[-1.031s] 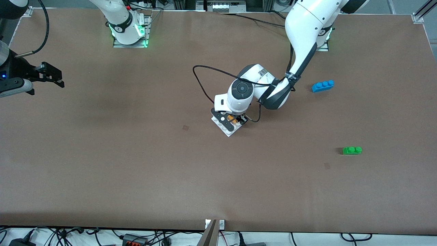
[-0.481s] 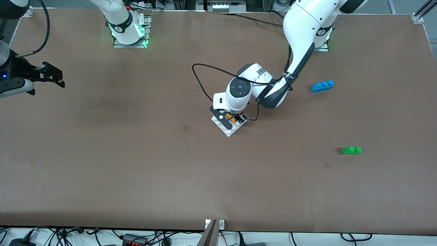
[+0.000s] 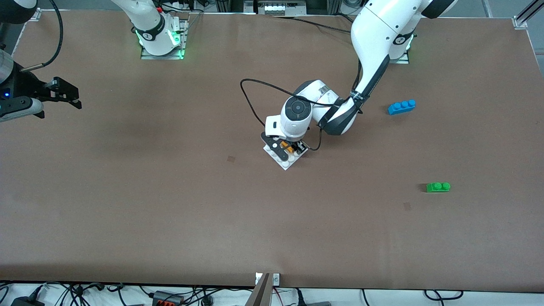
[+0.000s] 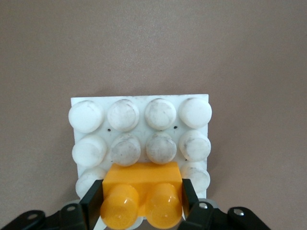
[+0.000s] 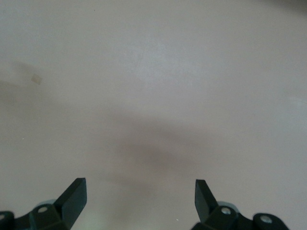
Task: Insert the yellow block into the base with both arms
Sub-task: 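Open the left gripper and lift it away from the brick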
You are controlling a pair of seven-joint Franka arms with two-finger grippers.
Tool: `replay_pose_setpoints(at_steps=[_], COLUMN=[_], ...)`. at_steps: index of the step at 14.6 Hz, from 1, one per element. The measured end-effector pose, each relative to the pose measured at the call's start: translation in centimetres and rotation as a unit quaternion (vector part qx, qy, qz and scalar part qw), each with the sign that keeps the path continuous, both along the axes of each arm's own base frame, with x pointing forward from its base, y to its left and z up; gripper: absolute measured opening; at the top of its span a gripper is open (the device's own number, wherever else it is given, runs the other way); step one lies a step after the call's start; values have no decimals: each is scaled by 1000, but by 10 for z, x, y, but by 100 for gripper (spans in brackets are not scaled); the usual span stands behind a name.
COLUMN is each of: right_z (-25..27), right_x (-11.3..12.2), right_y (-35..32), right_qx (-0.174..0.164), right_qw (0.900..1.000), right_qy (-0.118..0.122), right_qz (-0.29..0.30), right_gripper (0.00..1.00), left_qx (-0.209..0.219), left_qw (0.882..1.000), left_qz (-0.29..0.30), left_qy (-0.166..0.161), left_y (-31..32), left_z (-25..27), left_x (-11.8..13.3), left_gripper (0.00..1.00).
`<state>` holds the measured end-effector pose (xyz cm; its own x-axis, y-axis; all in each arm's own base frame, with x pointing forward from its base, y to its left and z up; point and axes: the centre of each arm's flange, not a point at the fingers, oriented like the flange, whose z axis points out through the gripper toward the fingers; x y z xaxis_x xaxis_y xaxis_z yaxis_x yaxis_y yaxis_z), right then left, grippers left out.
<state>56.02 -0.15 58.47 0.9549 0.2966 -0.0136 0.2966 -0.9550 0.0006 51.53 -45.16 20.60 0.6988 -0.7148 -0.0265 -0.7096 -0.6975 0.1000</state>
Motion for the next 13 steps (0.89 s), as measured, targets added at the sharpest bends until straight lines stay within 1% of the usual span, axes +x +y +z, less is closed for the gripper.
replay_pose_setpoints(at_steps=[3,4,6,8,9,11,13], right_z=[0,0,0,0,0,0,0], right_x=[0,0,0,0,0,0,0], right_y=[2,3,3,3,4,4,4], right_qx=[0,0,0,0,0,0,0], right_qw=[1000,1000,1000,1000,1000,1000,1000], right_qy=[0,0,0,0,0,0,0], right_qz=[2,2,3,3,3,4,4], right_gripper=[100,100,100,100,100,100,100], left_qx=[-5,-1,1,-1,-5,-8,-4], left_qw=[1000,1000,998,995,992,986,974], left_qz=[10,19,52,93,118,166,224], left_qy=[-8,-3,23,41,42,33,23], left_y=[3,7,28,69,96,159,235], left_z=[17,33,79,133,161,210,245], left_x=[9,13,24,40,51,72,87], left_gripper=[99,99,100,100,100,100,100])
